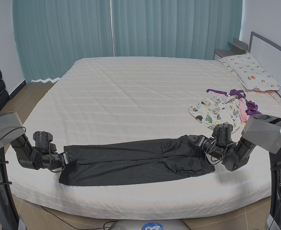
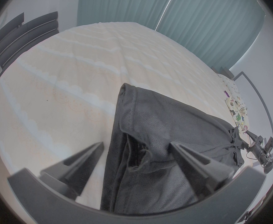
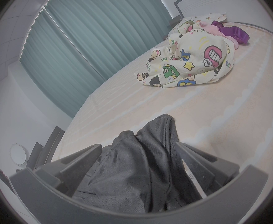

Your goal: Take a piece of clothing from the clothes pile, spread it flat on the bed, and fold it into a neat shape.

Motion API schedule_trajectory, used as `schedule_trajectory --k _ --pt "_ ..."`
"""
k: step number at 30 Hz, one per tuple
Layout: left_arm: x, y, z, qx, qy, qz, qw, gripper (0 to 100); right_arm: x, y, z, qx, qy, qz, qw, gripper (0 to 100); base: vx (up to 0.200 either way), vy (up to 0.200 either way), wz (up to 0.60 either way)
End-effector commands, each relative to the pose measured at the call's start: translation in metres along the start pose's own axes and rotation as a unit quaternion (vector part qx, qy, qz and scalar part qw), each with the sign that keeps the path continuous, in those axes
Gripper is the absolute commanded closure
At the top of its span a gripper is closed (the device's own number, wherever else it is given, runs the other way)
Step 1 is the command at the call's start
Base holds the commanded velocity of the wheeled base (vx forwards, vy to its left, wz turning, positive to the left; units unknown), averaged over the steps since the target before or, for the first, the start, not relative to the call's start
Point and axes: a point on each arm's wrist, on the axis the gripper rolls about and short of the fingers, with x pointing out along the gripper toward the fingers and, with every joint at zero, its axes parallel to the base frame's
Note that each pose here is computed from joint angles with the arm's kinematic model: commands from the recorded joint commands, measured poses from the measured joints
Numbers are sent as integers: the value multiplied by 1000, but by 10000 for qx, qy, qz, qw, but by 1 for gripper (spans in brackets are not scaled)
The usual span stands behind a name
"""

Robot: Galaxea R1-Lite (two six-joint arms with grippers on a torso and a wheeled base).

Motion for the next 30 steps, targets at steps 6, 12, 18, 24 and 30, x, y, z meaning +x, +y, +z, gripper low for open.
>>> schedule_trajectory --k 6,12,18,24,30 --pt "-2 3 -2 -65 26 39 10000 100 0 0 -1 -11 7 -3 10000 0 0 0 0" --pt "-8 8 1 -119 -37 91 9999 100 0 0 -1 -3 1 2 10000 0 0 0 0" --pt "-27 13 11 -197 -277 142 9993 100 0 0 -1 -3 5 8 10000 0 0 0 0" --pt "-46 22 23 -311 -487 222 9981 100 0 1 1 8 -28 14 10000 0 0 0 0" --pt "-55 30 29 -442 -462 298 9975 100 -1 1 3 11 -44 18 10000 0 0 0 0"
